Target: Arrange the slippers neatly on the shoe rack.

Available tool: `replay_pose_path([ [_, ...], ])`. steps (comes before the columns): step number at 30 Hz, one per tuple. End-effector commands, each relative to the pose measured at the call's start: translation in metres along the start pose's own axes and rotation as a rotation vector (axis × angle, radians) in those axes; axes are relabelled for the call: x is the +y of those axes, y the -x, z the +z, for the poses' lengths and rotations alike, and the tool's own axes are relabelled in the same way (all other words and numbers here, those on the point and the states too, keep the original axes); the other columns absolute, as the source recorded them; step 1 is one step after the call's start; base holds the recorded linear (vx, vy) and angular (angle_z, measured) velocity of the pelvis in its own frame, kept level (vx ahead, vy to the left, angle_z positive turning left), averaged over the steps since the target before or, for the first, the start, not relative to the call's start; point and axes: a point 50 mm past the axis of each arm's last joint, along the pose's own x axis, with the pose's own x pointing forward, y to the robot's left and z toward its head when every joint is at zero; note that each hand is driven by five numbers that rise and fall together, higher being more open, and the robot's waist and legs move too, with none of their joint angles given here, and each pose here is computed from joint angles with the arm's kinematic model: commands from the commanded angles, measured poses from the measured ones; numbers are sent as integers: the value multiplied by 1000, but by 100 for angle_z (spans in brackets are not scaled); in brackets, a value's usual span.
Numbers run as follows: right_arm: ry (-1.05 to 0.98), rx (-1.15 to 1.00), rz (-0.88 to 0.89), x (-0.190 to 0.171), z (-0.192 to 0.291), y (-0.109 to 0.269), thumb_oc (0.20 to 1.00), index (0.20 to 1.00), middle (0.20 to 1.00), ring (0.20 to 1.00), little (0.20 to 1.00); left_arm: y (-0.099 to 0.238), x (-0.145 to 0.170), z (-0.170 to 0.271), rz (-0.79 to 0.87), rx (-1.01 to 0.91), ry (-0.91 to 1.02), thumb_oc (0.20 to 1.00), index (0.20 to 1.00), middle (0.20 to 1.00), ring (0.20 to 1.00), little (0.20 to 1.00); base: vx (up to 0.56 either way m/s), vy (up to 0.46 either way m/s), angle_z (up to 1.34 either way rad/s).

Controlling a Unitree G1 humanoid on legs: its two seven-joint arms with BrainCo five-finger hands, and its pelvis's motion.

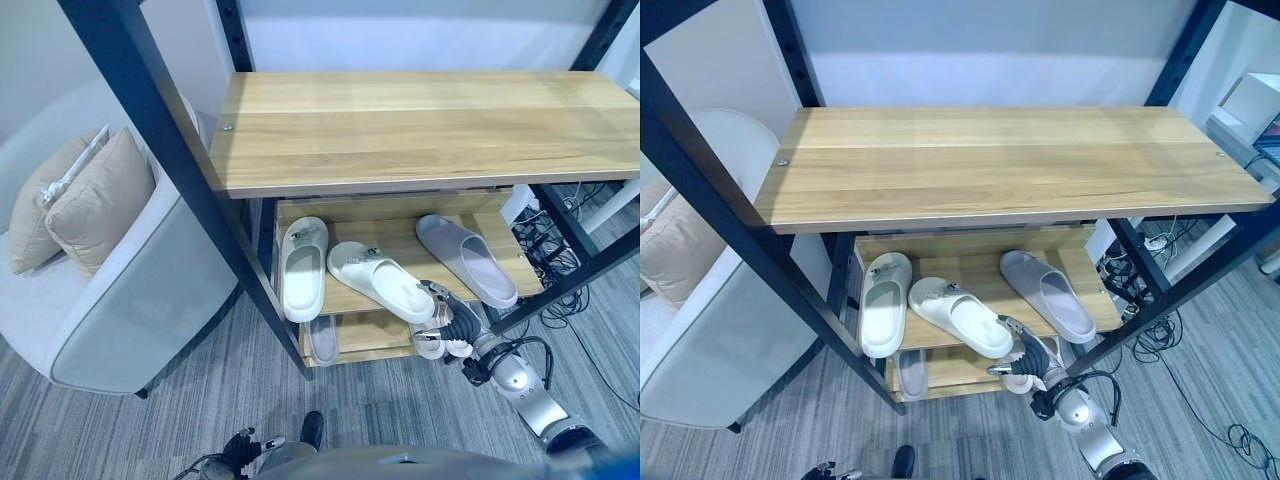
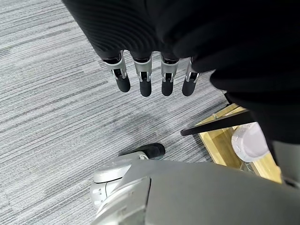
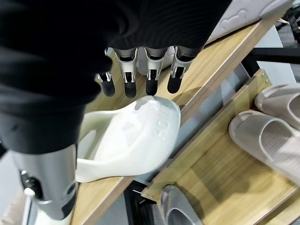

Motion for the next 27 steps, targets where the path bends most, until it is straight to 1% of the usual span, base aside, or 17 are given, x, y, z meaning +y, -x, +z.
replay_pose_path([
  [1,-47,-186,-4,-3,34,-7,1000,1000,1000,1000,1000,-2,-8,5,-23,15,-60,1000,1000,1000,1000,1000,0,0,0],
  [11,-79,-212,63,12,42,-9,1000,1000,1000,1000,1000,-1,-8,3,-19,22,-59,1000,1000,1000,1000,1000,-2,1,0],
  [15,-129,-226,91,19,46,-11,1000,1000,1000,1000,1000,-2,-8,3,-12,24,-53,1000,1000,1000,1000,1000,0,0,0],
  [22,-108,-265,132,27,55,-7,1000,1000,1000,1000,1000,-2,-9,5,-7,18,-51,1000,1000,1000,1000,1000,0,0,0],
  [27,-166,-308,173,33,65,-1,1000,1000,1000,1000,1000,-3,-10,9,-6,8,-46,1000,1000,1000,1000,1000,-6,5,0],
])
